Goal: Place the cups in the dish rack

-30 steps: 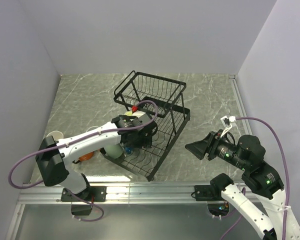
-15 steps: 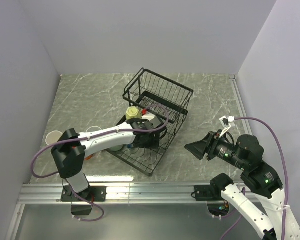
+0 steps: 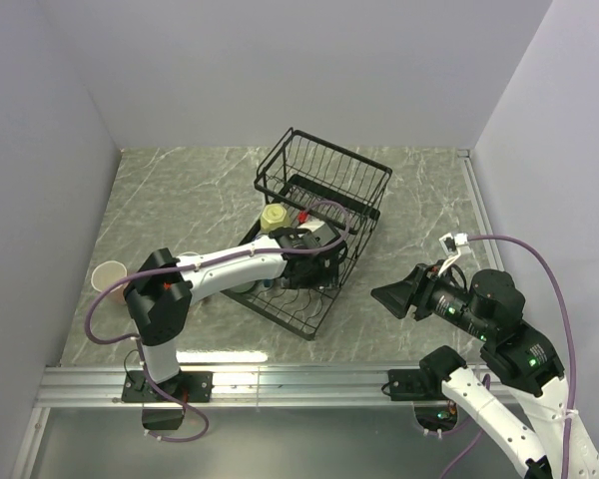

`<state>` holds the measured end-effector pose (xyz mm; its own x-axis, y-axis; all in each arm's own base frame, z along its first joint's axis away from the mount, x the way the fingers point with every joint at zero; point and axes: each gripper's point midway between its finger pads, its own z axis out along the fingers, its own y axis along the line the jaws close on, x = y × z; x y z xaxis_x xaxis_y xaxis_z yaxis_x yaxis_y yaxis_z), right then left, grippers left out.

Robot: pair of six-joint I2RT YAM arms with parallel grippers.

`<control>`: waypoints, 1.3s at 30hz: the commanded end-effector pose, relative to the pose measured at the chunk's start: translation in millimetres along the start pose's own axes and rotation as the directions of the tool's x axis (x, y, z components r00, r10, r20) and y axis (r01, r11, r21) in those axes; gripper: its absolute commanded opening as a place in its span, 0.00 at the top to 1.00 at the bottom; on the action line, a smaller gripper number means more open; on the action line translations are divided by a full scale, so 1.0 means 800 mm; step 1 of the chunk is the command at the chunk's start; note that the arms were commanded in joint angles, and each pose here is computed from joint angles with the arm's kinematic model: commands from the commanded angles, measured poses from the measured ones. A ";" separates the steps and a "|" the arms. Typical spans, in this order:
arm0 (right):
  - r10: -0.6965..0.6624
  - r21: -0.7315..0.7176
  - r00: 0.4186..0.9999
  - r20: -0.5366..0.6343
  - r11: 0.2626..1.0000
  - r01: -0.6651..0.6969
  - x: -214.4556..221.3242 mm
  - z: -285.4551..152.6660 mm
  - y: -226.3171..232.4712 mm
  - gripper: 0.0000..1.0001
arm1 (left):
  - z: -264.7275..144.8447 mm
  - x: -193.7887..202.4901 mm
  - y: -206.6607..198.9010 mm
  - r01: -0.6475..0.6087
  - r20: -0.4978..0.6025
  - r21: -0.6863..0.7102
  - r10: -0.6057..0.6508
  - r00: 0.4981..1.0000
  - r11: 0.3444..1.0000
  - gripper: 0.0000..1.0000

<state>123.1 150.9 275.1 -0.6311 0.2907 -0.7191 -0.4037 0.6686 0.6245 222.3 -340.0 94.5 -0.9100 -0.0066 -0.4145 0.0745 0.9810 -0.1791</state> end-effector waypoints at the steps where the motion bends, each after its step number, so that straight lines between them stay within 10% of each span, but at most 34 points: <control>1: -0.034 -0.006 0.999 0.032 0.999 0.034 -0.009 -0.002 0.003 0.32 | -0.017 0.005 -0.030 -0.004 -0.063 0.099 0.011 0.998 0.995 0.11; 17: -0.054 -0.003 0.998 0.027 0.999 0.054 -0.014 0.010 0.002 0.31 | -0.061 0.086 -0.010 -0.097 -0.378 0.104 0.130 0.916 0.990 0.10; 27: -0.056 -0.023 0.998 0.003 0.998 0.057 -0.029 0.029 0.013 0.32 | -0.196 0.045 -0.008 -0.047 -0.246 0.209 0.099 0.964 0.977 0.09; 39: -0.005 -0.049 1.000 -0.030 0.999 0.004 -0.009 0.041 0.008 0.32 | -0.252 -0.004 0.158 0.322 0.010 0.059 -0.323 0.946 0.945 0.14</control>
<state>147.2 170.0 264.5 -0.6686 0.2464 -0.7016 -0.4049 0.6707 0.6214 139.7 -210.6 252.5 -0.9345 -0.2002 -0.2944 -0.0726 0.9167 -0.3930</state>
